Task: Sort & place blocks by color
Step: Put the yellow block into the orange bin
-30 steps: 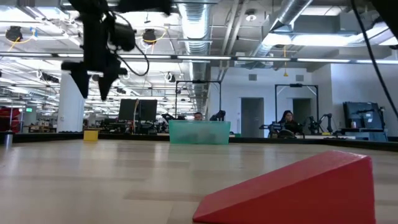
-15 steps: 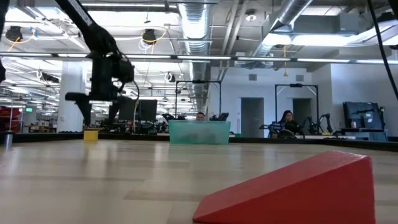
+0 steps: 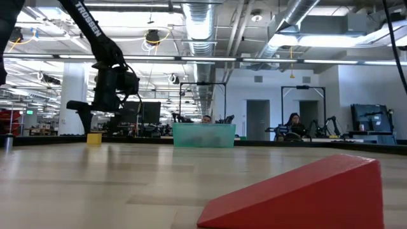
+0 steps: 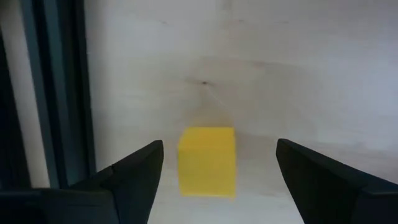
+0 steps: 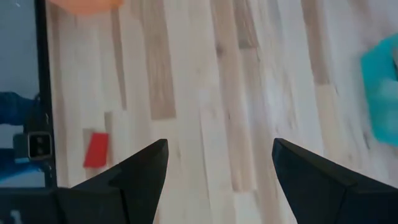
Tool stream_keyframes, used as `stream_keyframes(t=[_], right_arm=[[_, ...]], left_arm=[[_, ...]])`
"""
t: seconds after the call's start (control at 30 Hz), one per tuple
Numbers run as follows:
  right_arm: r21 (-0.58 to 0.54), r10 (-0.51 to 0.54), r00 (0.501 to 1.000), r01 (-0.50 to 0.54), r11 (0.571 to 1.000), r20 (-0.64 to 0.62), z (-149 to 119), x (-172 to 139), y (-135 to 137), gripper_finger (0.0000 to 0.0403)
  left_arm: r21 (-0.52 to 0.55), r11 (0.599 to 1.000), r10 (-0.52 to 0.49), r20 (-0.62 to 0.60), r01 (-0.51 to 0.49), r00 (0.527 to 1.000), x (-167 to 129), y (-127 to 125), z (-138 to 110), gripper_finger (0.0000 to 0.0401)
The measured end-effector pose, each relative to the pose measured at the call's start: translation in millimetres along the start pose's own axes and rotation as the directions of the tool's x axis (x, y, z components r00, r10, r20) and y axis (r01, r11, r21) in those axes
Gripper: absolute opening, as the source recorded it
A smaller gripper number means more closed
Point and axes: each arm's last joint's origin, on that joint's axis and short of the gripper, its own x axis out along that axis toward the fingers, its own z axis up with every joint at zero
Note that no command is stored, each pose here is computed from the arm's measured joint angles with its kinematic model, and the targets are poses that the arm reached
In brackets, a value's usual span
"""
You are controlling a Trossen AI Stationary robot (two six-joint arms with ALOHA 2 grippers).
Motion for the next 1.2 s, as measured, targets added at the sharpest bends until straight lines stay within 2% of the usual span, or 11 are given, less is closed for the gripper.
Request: stream_keyframes(t=[0.17,0.33,0.5,0.63,0.83,0.93,1.03,1.13,1.2], right_arm=[[-0.030,-0.044,0.999,0.044,0.999,-0.009,-15.4,-25.8,1.3,0.0306],[-0.050,-0.056,0.998,0.057,0.997,0.022,-32.6,-56.2,7.7,0.0306],[-0.008,-0.027,0.993,0.028,1.000,0.117,-53.6,-96.3,16.0,0.0306],[-0.002,-0.017,0.976,0.018,1.000,0.219,-76.3,-131.2,24.1,0.0306],[-0.007,-0.017,0.929,0.021,1.000,0.370,-109.1,-174.6,29.8,0.0306],[-0.029,0.004,0.908,0.010,1.000,0.418,-122.4,-190.9,28.4,0.0306],[-0.052,0.021,0.896,0.003,0.999,0.444,-129.9,-201.2,23.3,0.0306],[-0.083,0.032,0.910,0.003,0.997,0.414,-137.2,-198.7,17.7,0.0306],[-0.109,0.034,0.930,0.006,0.994,0.366,-141.8,-190.2,13.0,0.0306]], left_arm=[[-0.004,1.000,-0.002,0.001,0.002,1.000,0.0,-0.5,0.0,0.0280],[0.007,1.000,-0.007,-0.018,0.008,1.000,0.0,-0.2,-1.4,0.0210],[0.025,1.000,-0.004,-0.048,0.005,0.999,0.8,-1.4,-4.7,0.0141],[0.014,1.000,-0.005,-0.045,0.006,0.999,0.1,-1.4,-4.6,0.0100],[0.026,1.000,-0.004,-0.044,0.005,0.999,-3.0,-1.6,-4.2,0.0095],[0.089,0.995,-0.041,0.012,0.039,0.999,-23.9,-5.8,-0.8,0.0095],[0.199,0.977,-0.089,0.046,0.078,0.995,-52.8,-10.1,-4.8,0.0095],[0.306,0.941,-0.166,0.046,0.144,0.985,-86.5,-14.1,-21.1,0.0095],[0.380,0.904,-0.211,-0.001,0.195,0.978,-106.0,-15.3,-42.8,0.0095]])
